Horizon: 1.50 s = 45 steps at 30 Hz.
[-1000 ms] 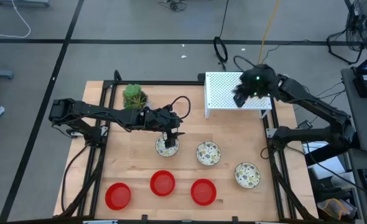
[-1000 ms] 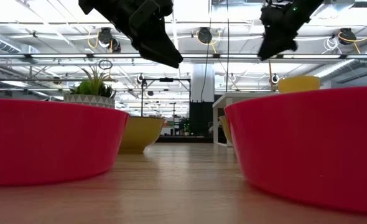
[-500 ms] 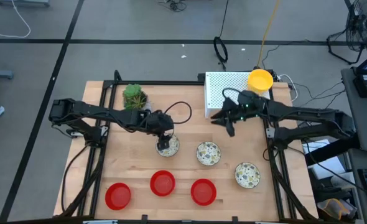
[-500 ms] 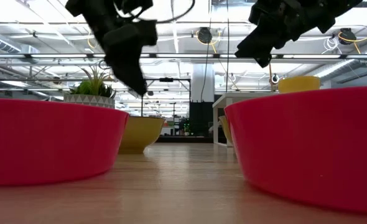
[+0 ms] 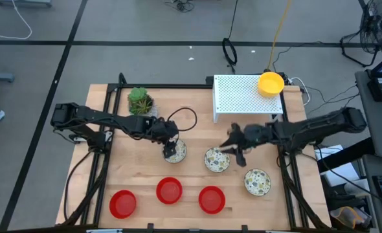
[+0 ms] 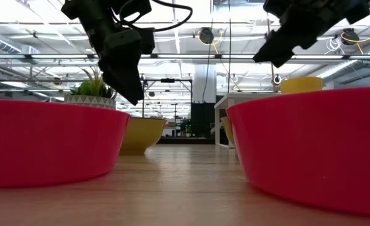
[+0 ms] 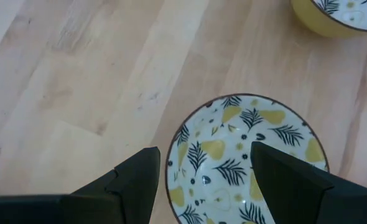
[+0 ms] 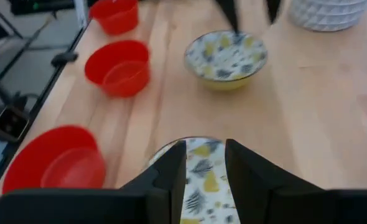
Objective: Pick & Place Mini bowls
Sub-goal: Put the white patterned bowl on the shelf
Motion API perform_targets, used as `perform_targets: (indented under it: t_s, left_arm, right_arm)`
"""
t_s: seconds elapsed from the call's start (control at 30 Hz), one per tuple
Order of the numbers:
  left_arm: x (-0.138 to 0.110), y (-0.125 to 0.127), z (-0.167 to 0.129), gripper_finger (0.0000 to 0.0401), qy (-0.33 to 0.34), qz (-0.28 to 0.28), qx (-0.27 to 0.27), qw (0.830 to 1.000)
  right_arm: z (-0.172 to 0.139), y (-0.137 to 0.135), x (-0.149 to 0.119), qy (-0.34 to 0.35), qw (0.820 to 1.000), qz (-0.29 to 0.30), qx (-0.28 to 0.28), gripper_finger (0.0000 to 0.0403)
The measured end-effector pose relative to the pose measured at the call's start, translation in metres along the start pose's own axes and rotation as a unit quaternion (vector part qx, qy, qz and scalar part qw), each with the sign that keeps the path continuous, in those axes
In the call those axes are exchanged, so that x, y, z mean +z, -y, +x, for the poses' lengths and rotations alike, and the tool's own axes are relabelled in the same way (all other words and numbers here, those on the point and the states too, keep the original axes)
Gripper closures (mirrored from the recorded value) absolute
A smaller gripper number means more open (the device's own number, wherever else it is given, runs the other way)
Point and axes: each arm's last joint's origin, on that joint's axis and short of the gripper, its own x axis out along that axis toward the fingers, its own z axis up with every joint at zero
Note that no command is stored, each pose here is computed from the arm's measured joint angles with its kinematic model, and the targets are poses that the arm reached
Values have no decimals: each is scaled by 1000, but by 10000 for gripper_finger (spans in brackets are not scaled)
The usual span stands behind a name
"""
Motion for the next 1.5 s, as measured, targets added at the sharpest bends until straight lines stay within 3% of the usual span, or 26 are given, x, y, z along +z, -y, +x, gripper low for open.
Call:
perform_targets:
  t_s: [0.43,0.7,0.93,1.13,1.37,1.5]
  left_arm:
    - [-8,25,-3,146,5,10,-27,1000]
    - [-6,42,-7,146,42,22,-59,997]
    - [-8,47,-8,146,45,30,-66,996]
    - [-8,47,-8,146,45,33,-66,996]
    - [-8,46,-8,146,54,33,-46,997]
    - [-8,46,-8,146,55,34,-45,997]
  right_arm:
    - [42,-56,-45,-128,991,-21,47,302]
    - [57,-56,-60,-162,985,-58,18,255]
    - [70,-52,-72,-183,972,-148,-22,233]
    - [74,-50,-76,-189,968,-159,-40,278]
    - [70,-51,-70,-170,973,-153,-39,389]
    - [65,-56,-57,-124,983,-137,-13,390]
